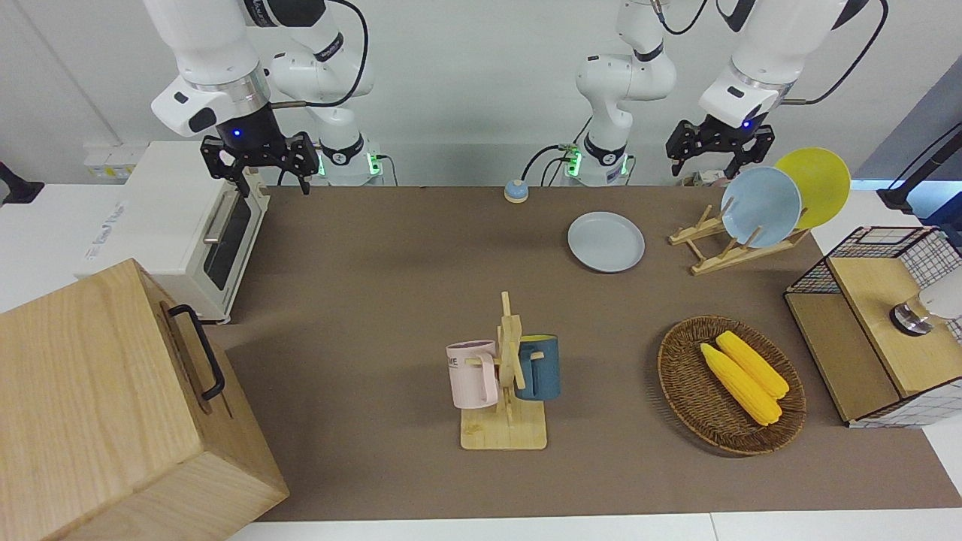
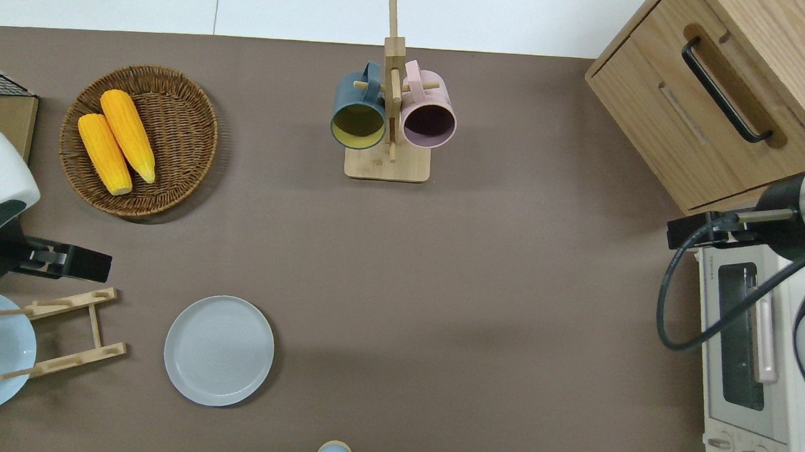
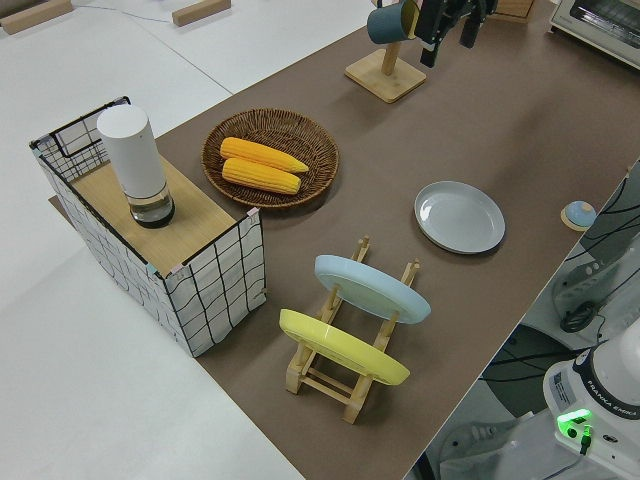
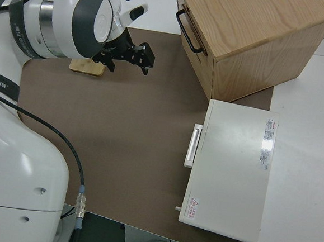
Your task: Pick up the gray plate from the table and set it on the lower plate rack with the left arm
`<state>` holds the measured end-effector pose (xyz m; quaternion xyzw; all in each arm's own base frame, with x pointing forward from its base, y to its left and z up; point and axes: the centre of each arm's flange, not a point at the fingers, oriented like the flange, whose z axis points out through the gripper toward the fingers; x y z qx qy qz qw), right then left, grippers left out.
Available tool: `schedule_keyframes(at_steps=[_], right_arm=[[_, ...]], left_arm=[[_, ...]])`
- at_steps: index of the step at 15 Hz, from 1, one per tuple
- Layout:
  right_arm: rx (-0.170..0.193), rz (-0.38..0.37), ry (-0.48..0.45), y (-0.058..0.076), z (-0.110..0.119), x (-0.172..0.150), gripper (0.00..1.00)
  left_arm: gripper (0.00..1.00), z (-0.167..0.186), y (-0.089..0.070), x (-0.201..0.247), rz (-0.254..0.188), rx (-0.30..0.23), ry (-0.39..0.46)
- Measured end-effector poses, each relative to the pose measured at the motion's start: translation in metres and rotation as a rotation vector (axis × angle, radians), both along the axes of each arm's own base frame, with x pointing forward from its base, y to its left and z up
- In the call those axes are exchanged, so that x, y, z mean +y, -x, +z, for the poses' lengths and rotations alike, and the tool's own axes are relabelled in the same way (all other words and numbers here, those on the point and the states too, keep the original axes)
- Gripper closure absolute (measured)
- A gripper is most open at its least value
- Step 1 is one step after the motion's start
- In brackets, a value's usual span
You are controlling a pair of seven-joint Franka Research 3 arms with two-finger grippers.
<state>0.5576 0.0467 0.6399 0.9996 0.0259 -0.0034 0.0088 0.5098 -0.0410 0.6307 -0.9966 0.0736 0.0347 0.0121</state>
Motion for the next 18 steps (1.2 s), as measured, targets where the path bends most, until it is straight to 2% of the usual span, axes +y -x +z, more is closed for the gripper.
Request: schedule_keyframes(at_steps=[18], right_arm=[[0.0,0.0,0.0,0.0,0.0,0.0,0.01]], left_arm=[[0.0,0.0005,-0.0012,0.0036,0.009,-0.007,0.001]])
